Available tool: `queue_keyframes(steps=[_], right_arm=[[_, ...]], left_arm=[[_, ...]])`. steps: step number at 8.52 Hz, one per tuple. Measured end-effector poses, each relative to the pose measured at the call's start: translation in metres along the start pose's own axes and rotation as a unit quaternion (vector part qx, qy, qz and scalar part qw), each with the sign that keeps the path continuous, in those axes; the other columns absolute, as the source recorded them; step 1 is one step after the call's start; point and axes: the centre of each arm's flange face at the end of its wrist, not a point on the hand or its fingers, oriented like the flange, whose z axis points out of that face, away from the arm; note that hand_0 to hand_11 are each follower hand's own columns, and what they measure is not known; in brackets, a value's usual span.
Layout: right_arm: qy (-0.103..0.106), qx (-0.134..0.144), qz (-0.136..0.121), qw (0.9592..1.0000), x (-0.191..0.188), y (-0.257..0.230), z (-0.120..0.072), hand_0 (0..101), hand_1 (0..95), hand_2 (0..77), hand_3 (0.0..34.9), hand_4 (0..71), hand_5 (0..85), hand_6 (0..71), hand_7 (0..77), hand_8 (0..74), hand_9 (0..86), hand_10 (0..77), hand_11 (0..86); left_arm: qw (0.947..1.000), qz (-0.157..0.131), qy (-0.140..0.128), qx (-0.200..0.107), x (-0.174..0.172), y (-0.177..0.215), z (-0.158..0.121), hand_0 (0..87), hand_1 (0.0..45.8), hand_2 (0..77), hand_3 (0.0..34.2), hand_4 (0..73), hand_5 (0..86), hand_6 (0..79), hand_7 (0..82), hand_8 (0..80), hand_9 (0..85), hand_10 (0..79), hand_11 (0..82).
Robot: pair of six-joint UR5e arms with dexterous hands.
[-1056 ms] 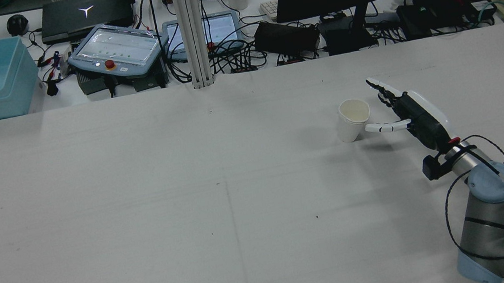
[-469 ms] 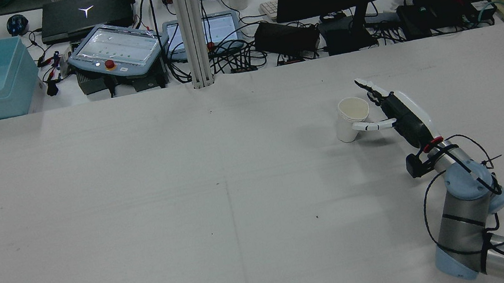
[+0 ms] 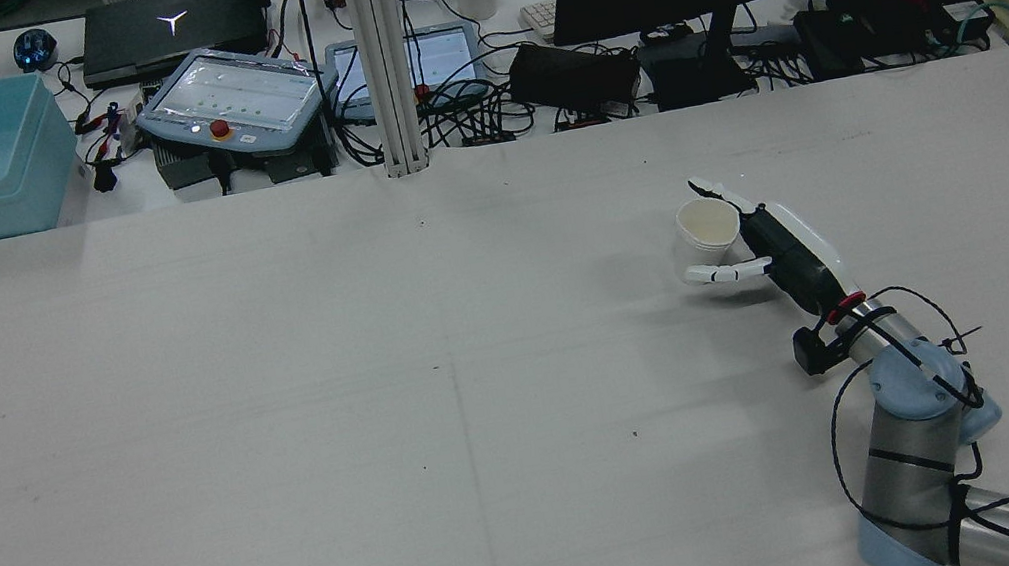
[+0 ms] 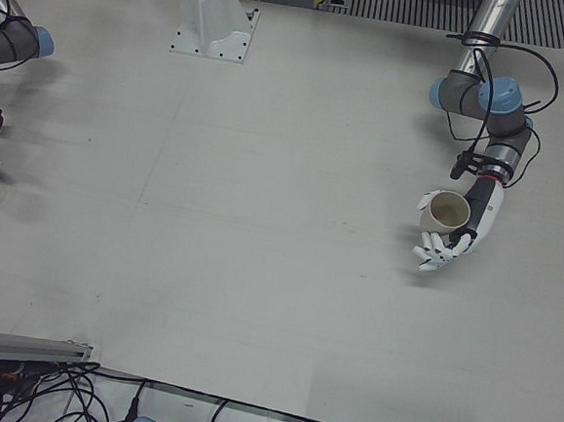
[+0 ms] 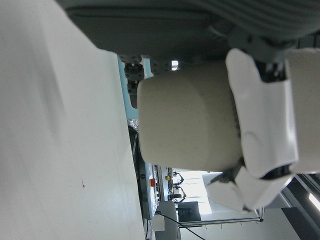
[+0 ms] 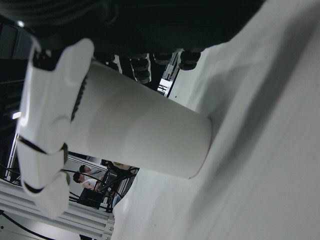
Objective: Pour water
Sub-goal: 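Wrap the right hand fingers around the white paper cup, then lift the white paper cup upward with the right hand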
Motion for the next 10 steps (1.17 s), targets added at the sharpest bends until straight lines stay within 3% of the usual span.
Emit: queue_keyframes(steps=[3,4,5,6,7,9,10], right_arm=[[0.003,-0.006,0.006,1.0000,0.008,0.010,0.001,52,21.3,16.9,0.6,11.5,13.6,7.6,14.2,0.5,0.5,2.7,6.5],[0.003,-0.006,0.006,1.0000,0.008,0.011,0.001,52,15.3,19.6,0.6,18.5,24.5,9.8,15.3,0.5,6.0,2.7,6.5],[0.003,-0.007,0.008,0.9999,0.008,0.012,0.002,52,15.3,19.6,0.6,18.5,24.5,9.8,15.3,0.5,6.0,2.7,6.5],[0.002,-0.008,0.009,0.9999,0.008,0.014,0.002,52,21.3,20.7,0.5,26.2,34.9,8.7,13.6,0.0,1.6,4.4,8.7],[0.000,-0.010,0.013,0.9999,0.006,0.017,0.002,52,16.9,24.0,0.4,33.3,43.1,8.7,14.7,0.0,3.3,4.4,8.2],[-0.009,-0.023,0.027,0.9993,-0.005,0.034,0.006,55,20.2,23.5,0.2,28.9,62.2,10.4,16.9,1.1,3.3,4.4,8.7],[-0.021,-0.035,0.038,0.9985,-0.020,0.049,0.011,55,20.2,23.5,0.2,28.9,62.2,10.4,16.9,1.1,3.3,4.4,8.7]], left_arm=[[1.0000,0.000,0.000,0.001,0.001,-0.001,-0.001,54.8,16.4,42.5,0.0,16.9,68.7,40.9,58.4,27.8,40.4,12.5,21.8],[1.0000,0.000,0.000,0.001,0.001,-0.001,-0.001,54.7,16.4,42.5,0.0,16.9,68.7,40.9,58.4,28.4,40.4,12.5,21.8],[1.0000,0.000,0.001,0.001,0.001,-0.002,-0.002,54.8,16.4,42.5,0.0,16.9,68.7,40.9,58.4,28.4,40.4,12.5,21.8],[1.0000,0.000,0.001,0.001,0.001,-0.002,-0.002,54.7,16.4,42.5,0.0,16.9,68.7,40.9,58.4,27.8,40.4,12.5,21.8],[1.0000,0.000,0.001,0.000,0.001,-0.002,-0.002,54.8,16.4,42.5,0.0,16.9,68.7,40.9,58.4,27.8,40.4,12.5,21.8],[1.0000,-0.001,0.002,-0.002,0.001,0.001,0.000,54.6,16.4,42.5,0.0,16.9,68.7,40.9,58.4,27.8,40.4,12.5,21.8],[1.0000,-0.003,0.002,-0.009,0.001,0.009,0.005,55.9,16.4,42.5,0.0,16.9,68.7,40.9,58.4,27.8,40.4,12.5,21.8]])
